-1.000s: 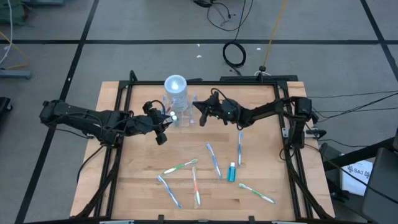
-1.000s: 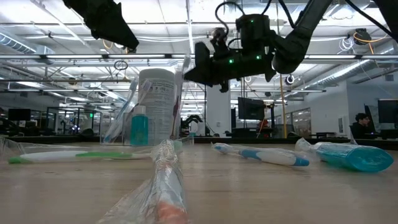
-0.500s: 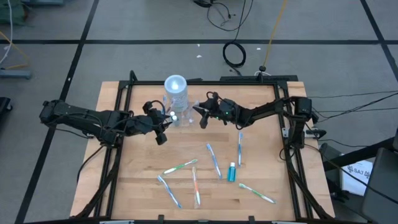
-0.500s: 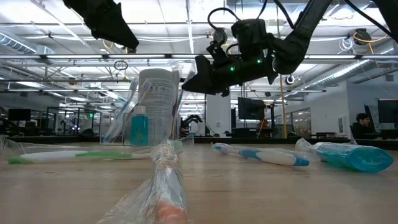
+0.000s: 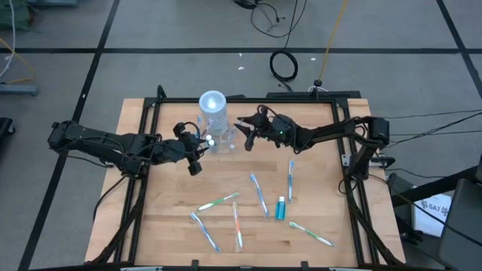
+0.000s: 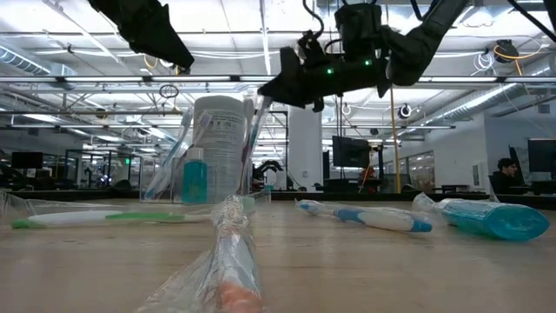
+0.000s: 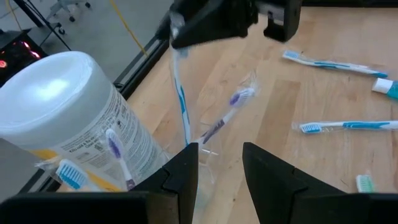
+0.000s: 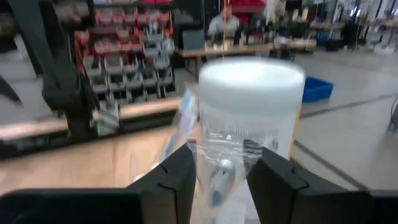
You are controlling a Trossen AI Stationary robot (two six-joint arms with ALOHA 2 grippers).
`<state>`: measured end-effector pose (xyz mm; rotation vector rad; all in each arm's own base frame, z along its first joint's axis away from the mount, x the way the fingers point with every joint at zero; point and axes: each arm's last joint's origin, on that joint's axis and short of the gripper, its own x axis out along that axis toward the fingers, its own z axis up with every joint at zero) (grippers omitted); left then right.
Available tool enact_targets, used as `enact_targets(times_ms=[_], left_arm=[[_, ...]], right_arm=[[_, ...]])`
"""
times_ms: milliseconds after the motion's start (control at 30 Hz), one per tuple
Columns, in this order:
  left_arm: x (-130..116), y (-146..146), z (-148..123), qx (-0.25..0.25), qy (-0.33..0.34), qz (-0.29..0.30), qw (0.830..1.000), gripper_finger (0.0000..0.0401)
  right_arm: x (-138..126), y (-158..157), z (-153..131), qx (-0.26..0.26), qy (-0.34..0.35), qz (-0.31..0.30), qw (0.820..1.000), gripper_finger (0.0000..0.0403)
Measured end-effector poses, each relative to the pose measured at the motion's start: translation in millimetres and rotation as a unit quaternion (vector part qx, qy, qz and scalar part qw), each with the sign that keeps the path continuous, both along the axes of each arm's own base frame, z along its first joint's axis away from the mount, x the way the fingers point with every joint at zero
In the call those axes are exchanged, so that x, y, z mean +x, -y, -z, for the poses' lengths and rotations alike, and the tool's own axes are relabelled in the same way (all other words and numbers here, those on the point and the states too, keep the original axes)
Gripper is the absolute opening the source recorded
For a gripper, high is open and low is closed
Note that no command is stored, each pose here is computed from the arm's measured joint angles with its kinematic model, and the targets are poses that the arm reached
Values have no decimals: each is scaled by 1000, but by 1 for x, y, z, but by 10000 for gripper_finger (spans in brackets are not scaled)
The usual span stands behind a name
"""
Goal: Pick & Place toothbrushing station
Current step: Put the blue toothbrush into the transparent organizer, then put the top green toothbrush into the transparent organizer
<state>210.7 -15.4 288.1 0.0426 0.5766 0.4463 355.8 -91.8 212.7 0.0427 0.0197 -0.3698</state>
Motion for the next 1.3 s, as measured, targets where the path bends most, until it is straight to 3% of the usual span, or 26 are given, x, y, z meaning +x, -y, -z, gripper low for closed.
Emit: enact_targets(times_ms=[400, 567, 700, 933, 1167, 1300], left_arm=[[4, 1, -5, 20, 22, 16, 999, 131], [4, 1, -6, 27, 22, 21, 999, 131], [4, 1, -6, 26, 22, 20, 999, 131], [4, 1, -6, 23, 23, 19, 999, 131], [5, 5, -5, -30, 28, 55, 998, 131], [11, 12, 3, -66, 14, 85, 994, 131]], right_arm=[[-1, 0, 27, 44, -107, 2, 993, 103], [-1, 0, 22, 25, -93, 0, 995, 105], [-3, -1, 13, -1, -91, -2, 996, 124], [-13, -3, 2, 8, -122, 1, 993, 172], [-34, -9, -4, 32, -215, -3, 976, 201], [-46, -12, -1, 79, -264, 5, 961, 206]])
